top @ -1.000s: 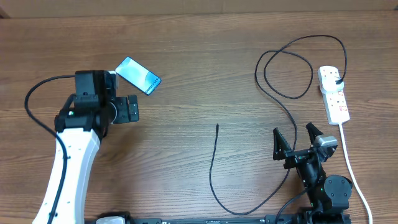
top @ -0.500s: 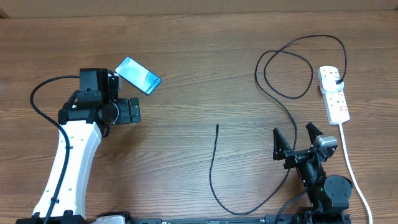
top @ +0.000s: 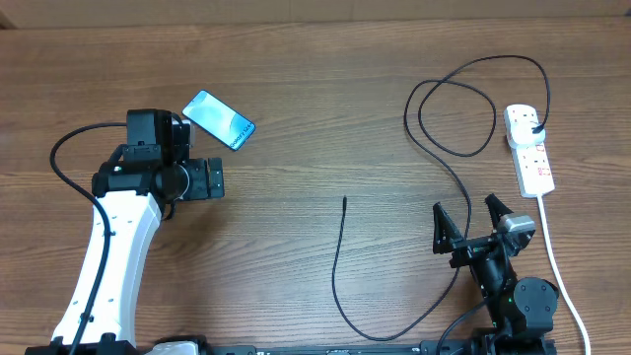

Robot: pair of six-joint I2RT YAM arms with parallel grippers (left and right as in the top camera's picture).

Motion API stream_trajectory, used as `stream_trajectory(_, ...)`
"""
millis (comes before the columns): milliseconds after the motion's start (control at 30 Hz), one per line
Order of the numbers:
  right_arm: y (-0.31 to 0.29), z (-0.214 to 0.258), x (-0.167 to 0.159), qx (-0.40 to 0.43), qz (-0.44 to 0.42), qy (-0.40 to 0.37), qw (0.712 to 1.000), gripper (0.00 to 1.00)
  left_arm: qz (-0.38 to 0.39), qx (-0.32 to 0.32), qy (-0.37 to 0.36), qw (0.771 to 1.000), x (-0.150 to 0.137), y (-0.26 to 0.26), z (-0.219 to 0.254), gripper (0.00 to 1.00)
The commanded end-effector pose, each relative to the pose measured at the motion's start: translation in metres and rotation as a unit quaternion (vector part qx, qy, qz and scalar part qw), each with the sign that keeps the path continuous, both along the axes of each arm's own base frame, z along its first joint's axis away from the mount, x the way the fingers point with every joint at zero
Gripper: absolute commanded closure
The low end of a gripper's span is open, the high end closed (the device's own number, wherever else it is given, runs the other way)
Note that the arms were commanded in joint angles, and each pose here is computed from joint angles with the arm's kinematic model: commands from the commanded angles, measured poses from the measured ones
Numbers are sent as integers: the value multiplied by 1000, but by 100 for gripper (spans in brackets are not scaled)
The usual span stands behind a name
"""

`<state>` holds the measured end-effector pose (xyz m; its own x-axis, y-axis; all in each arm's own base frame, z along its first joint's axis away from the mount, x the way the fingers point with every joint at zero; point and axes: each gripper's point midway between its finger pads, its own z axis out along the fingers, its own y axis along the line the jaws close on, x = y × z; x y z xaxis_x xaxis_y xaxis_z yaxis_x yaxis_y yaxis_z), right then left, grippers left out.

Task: Plug charger to phone and switch on socket
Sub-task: 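Move the left gripper forward toward the phone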

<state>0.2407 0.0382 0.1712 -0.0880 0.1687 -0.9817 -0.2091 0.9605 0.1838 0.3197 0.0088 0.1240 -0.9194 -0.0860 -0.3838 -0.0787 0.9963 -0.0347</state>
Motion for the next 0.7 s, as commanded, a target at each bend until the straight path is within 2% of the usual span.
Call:
stream_trajectory(0,-1,0,0,-2,-4,-3,1000,0,11,-8,-8,1000,5,2,9,0)
stream_trajectory(200,-1,0,0,-2,-4,-3,1000,0,17,-11,8,1000,7,2,10,0)
stream_trajectory(400,-1,0,0,-2,-4,-3,1000,0,17,-13,77,997,15,2,-3,0)
stream_trajectory(667,-1,0,0,-2,-4,-3,1000,0,23,-16,132,991,25,2,-30,0)
